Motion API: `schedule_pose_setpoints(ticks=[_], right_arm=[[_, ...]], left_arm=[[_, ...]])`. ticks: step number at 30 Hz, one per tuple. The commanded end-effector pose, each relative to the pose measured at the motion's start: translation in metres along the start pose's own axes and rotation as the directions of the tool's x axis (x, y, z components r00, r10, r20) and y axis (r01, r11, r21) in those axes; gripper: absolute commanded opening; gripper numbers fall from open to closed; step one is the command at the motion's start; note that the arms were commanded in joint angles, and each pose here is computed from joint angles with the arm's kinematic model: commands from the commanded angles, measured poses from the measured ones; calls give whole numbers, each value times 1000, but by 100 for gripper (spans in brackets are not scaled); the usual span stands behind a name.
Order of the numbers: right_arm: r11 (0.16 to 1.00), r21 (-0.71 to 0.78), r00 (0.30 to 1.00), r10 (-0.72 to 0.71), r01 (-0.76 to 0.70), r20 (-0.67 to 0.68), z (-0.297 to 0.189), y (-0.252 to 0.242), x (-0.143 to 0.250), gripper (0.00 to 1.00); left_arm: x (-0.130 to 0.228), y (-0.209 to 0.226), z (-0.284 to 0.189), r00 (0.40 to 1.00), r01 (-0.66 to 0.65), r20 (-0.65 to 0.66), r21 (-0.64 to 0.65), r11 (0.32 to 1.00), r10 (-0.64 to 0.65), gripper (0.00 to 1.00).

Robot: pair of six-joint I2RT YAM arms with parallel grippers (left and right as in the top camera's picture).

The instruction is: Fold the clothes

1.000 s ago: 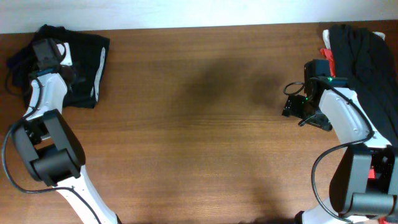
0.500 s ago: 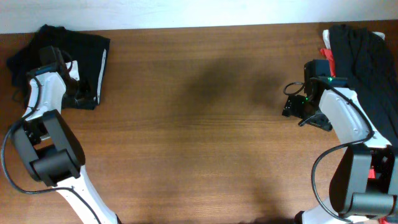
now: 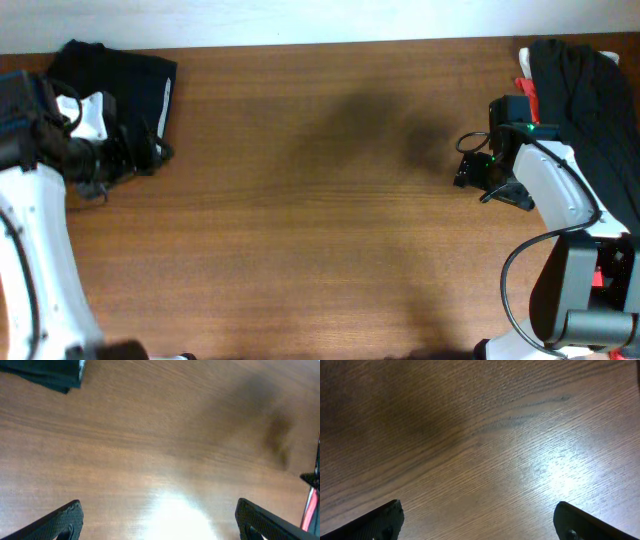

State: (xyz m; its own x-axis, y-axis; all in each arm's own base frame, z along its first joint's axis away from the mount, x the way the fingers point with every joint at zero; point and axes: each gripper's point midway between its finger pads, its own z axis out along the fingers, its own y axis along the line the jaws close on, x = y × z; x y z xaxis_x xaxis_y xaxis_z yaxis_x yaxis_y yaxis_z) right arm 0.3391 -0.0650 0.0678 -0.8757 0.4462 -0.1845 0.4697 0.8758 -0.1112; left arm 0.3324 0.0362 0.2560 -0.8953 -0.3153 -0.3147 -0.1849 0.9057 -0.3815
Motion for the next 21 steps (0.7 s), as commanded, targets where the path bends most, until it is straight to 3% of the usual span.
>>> schedule_pose_setpoints(ticks=[1, 5, 10, 16, 21], right_arm=[[1000, 7, 999, 17, -17, 29, -7, -3, -7, 99], [1000, 6, 999, 17, -17, 29, -7, -3, -7, 99], [1000, 7, 999, 17, -17, 29, -7, -3, -7, 99], [1000, 7, 999, 17, -17, 29, -7, -3, -7, 99], [1000, 7, 999, 17, -17, 29, -7, -3, -7, 99]], left_arm=[[40, -32, -21, 992, -124, 35, 41, 991, 123, 97], [104, -53, -43, 972, -221, 96, 68, 973, 215, 98], [173, -42, -38, 959, -257, 146, 71, 964, 245, 99], [214, -36, -43, 955, -263, 159, 69, 962, 250, 99], [221, -31, -43, 962, -249, 130, 49, 967, 241, 99]])
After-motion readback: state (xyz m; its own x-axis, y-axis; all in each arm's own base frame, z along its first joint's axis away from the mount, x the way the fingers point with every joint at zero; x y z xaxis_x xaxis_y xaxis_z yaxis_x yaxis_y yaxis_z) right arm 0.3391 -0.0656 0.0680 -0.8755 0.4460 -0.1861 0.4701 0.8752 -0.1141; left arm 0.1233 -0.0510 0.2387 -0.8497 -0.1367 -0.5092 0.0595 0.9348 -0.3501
